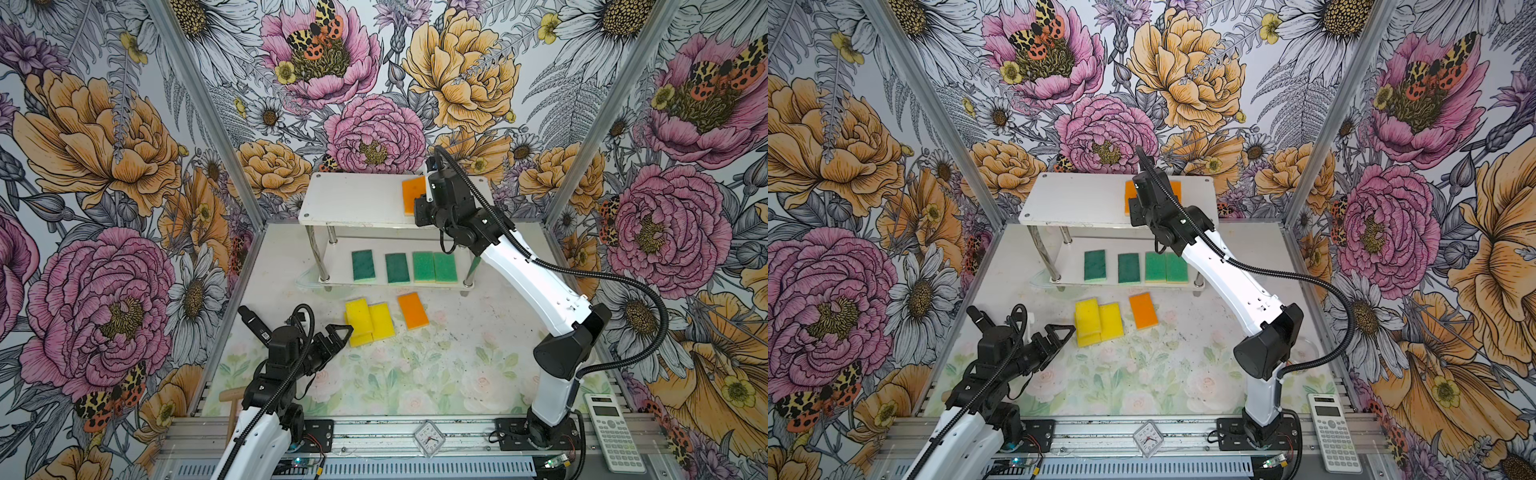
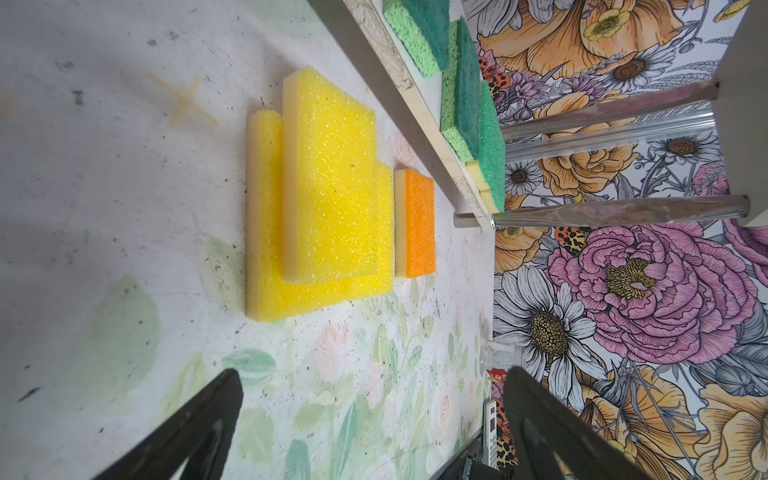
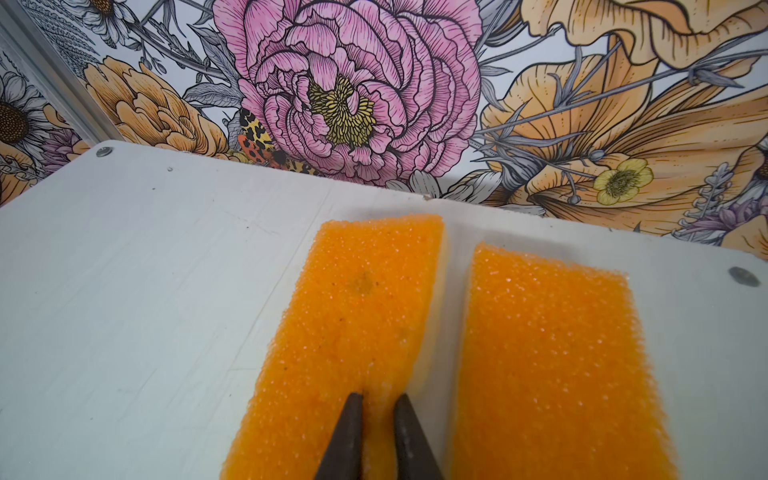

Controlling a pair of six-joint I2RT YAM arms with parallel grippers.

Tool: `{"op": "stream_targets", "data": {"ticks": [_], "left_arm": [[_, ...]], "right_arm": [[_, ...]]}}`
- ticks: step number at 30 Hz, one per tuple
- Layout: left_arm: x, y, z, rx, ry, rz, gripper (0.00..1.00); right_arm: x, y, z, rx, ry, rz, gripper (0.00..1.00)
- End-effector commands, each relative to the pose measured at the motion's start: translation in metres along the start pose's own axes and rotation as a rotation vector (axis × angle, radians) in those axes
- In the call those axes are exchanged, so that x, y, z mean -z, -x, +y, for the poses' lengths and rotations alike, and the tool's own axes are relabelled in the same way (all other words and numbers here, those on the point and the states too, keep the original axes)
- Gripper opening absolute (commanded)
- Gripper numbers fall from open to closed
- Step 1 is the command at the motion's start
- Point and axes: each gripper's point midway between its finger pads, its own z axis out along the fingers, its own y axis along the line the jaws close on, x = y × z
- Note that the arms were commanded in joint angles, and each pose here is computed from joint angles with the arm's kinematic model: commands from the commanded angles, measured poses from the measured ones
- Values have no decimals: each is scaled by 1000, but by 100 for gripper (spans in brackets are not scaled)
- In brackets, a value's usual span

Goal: Place and organize the cleaning sponges onto the shelf

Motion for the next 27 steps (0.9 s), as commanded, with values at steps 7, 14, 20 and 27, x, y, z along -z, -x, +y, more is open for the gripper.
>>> {"op": "stream_targets", "data": {"ticks": [7,14,20,27], "left_arm": [[0,1,3,14,-2,-9,99],[0,1,3,15,0,-9,99],[-1,1,4,15,1,-9,99],[0,1,3,14,-1,-10,99]], "right_arm": [[15,-6,-24,9,-71,21,15],[17,-4,-31,4,-81,17,14],[18,-5,-36,2,-91,18,14],[22,-4,-44,1,-102,15,14]]}}
